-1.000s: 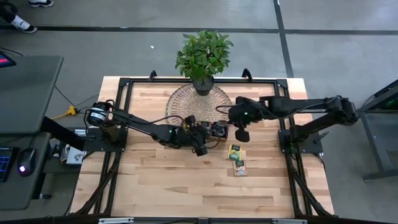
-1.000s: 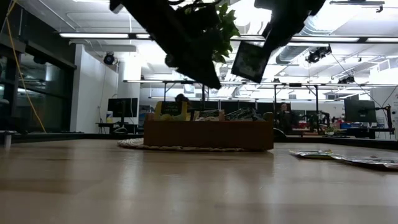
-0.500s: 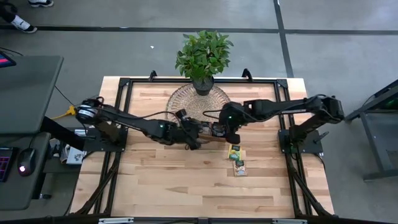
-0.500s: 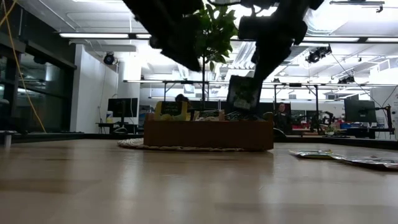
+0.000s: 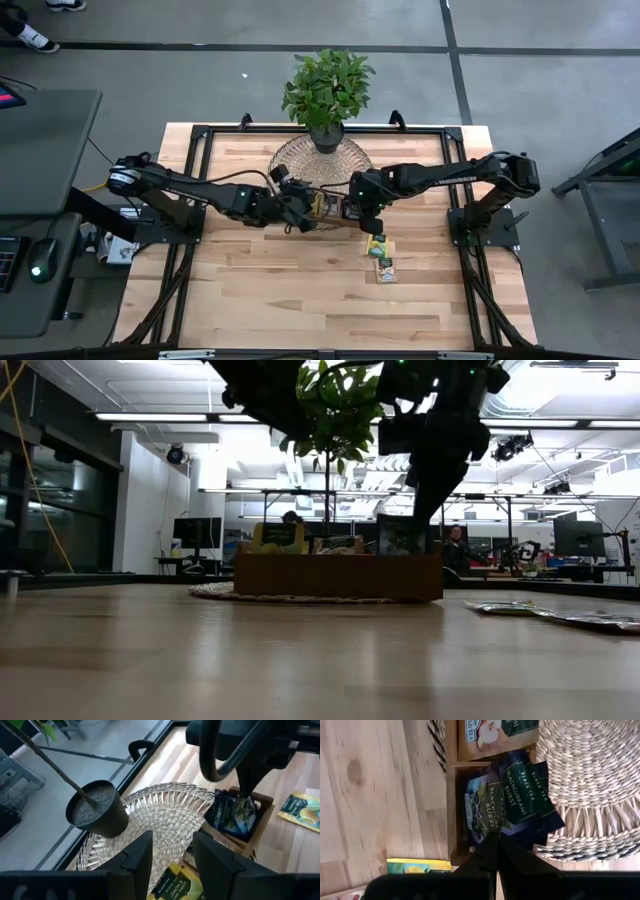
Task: Pick & Place Tea
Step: Put the violet tea bag into the right section of the wooden organizer, then put the green tea bag into the left section of the wooden organizer
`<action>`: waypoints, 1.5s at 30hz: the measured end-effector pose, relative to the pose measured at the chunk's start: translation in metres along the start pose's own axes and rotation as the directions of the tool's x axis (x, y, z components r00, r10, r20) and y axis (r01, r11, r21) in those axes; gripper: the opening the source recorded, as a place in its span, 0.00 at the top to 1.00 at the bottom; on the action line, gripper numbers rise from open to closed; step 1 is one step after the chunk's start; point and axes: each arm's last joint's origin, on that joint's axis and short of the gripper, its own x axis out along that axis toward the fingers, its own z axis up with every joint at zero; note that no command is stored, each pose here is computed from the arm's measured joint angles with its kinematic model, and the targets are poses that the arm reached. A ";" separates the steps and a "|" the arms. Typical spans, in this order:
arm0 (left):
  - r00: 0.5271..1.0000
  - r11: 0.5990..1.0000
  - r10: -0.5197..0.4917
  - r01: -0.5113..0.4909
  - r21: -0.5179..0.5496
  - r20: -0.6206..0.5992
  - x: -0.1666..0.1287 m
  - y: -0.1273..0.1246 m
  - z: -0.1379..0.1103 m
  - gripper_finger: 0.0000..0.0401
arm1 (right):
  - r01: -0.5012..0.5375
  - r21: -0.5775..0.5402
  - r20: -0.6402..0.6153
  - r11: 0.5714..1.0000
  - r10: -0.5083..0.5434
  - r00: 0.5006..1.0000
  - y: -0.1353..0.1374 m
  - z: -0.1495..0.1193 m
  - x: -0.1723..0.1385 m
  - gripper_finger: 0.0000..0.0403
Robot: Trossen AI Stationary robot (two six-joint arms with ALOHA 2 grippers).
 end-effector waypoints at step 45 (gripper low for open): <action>0.911 0.905 -0.409 0.411 -0.111 0.042 0.019 -0.039 0.001 0.66 | 0.004 0.163 -0.050 0.987 0.004 0.999 -0.009 -0.030 -0.060 0.54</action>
